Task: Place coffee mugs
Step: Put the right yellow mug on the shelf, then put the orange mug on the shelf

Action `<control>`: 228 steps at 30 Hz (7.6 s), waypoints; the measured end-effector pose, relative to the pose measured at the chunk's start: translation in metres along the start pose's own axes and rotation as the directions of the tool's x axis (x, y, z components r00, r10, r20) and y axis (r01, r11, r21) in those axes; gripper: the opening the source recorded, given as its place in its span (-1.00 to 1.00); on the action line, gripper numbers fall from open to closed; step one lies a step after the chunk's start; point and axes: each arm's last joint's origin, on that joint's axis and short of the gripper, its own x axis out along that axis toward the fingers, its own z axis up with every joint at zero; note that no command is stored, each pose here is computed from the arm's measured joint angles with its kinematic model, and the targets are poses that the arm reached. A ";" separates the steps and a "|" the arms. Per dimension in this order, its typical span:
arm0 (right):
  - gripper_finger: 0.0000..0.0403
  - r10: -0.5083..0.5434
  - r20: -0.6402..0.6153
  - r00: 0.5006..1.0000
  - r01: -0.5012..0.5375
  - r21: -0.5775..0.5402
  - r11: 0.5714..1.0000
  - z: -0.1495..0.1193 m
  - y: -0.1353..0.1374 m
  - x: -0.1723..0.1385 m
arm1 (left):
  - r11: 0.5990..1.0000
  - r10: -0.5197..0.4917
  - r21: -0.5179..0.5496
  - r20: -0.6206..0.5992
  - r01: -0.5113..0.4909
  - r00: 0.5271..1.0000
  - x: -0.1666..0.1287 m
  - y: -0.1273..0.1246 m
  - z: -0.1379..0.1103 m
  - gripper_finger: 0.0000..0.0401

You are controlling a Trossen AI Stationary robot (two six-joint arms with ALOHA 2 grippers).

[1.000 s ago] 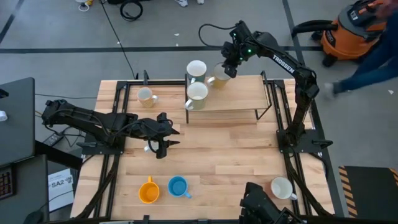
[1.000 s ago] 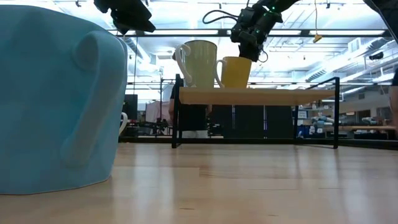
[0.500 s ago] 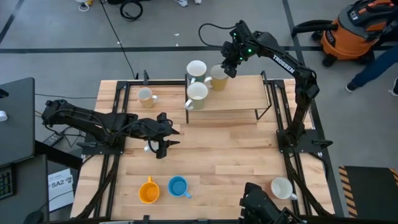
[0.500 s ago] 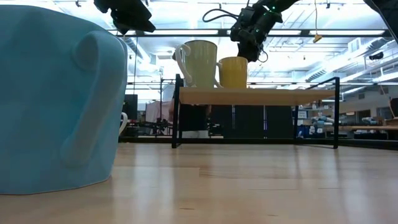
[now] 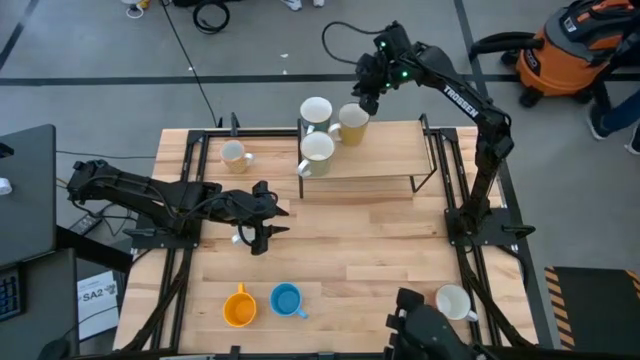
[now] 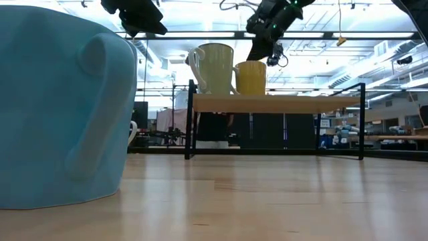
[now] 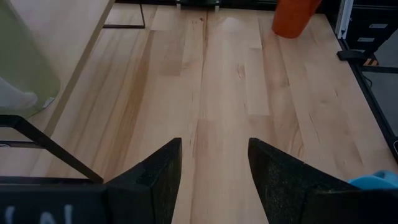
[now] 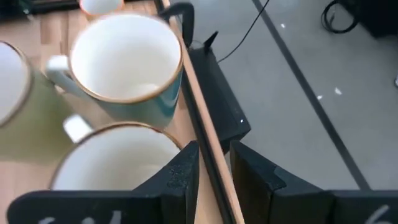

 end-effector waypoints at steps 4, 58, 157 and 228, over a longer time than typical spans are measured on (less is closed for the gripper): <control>-0.52 0.003 0.002 1.000 -0.003 0.011 1.000 0.011 0.008 -0.025 | 1.000 0.000 0.000 0.000 0.000 1.000 0.000 0.000 0.000 -0.04; -0.53 -0.207 -0.385 0.900 0.221 -0.007 0.975 -0.020 0.070 0.024 | 1.000 -0.001 0.001 -0.001 0.001 1.000 0.000 0.000 0.000 -0.04; -0.53 0.147 -0.887 0.438 -0.254 0.034 0.967 -0.240 0.411 -0.082 | 1.000 -0.001 0.029 0.000 0.001 1.000 0.000 0.000 0.000 -0.04; -0.80 0.131 -0.518 0.845 0.304 0.669 0.678 -0.186 0.347 0.029 | 1.000 -0.002 0.027 0.000 0.002 1.000 0.000 0.000 0.000 -0.04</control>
